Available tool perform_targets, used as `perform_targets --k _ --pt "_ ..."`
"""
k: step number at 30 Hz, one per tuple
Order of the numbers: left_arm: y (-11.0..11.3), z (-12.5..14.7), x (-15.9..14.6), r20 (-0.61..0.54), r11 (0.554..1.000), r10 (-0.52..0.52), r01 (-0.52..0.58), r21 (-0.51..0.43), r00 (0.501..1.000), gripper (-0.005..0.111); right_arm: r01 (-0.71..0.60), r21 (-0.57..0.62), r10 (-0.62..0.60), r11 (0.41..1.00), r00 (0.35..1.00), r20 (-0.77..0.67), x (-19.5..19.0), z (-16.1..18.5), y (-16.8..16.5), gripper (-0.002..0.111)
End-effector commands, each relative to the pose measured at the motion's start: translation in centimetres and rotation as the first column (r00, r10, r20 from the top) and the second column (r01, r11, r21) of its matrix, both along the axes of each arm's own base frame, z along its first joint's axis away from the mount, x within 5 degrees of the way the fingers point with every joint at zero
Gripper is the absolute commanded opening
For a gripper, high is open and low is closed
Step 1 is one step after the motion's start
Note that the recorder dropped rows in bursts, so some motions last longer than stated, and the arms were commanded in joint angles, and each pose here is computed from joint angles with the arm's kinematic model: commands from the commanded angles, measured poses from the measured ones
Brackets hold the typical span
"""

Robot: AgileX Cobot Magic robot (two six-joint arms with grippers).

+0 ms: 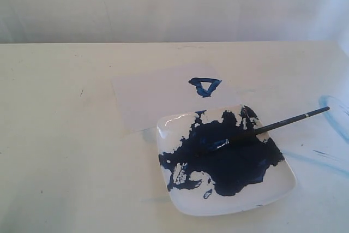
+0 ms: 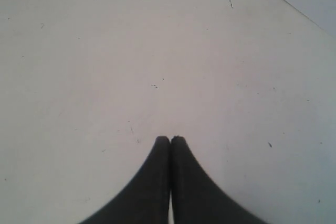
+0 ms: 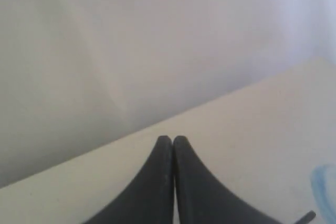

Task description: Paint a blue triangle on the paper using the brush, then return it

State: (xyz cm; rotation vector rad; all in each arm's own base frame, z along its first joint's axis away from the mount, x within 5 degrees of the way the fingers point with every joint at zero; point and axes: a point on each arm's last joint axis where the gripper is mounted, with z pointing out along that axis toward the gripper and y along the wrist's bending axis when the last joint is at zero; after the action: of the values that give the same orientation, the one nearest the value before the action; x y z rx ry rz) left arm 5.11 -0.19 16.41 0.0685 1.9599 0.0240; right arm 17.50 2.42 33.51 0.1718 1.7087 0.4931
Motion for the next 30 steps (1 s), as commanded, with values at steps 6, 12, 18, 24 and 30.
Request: perform_targets --k 6,12,18,24,30 --pt "0.0 0.0 0.0 0.006 1.0 0.001 -0.001 -0.001 1.0 0.0 -0.057 0.003 0.056 0.998 0.983 0.175 -4.2 2.7 0.6 0.0" --pt "0.0 0.0 0.0 0.006 1.0 0.001 -0.001 -0.001 1.0 0.0 -0.173 0.005 0.168 0.985 0.961 0.222 -5.8 3.3 1.9 0.0" --pt "0.0 0.0 0.0 0.006 1.0 0.001 -0.001 -0.001 1.0 0.0 -0.252 0.014 0.24 0.968 0.938 0.249 -6.8 3.7 2.4 0.0" --pt "0.0 0.0 0.0 0.006 1.0 0.001 -0.001 -0.001 1.0 0.0 -0.396 0.347 0.294 0.85 0.904 0.312 -9.0 5.1 2.6 0.0" --pt "0.0 0.0 0.0 0.006 1.0 0.001 -0.001 -0.001 1.0 0.0 -0.498 0.373 0.329 0.783 0.84 0.432 -11.1 5.9 2.6 0.0"
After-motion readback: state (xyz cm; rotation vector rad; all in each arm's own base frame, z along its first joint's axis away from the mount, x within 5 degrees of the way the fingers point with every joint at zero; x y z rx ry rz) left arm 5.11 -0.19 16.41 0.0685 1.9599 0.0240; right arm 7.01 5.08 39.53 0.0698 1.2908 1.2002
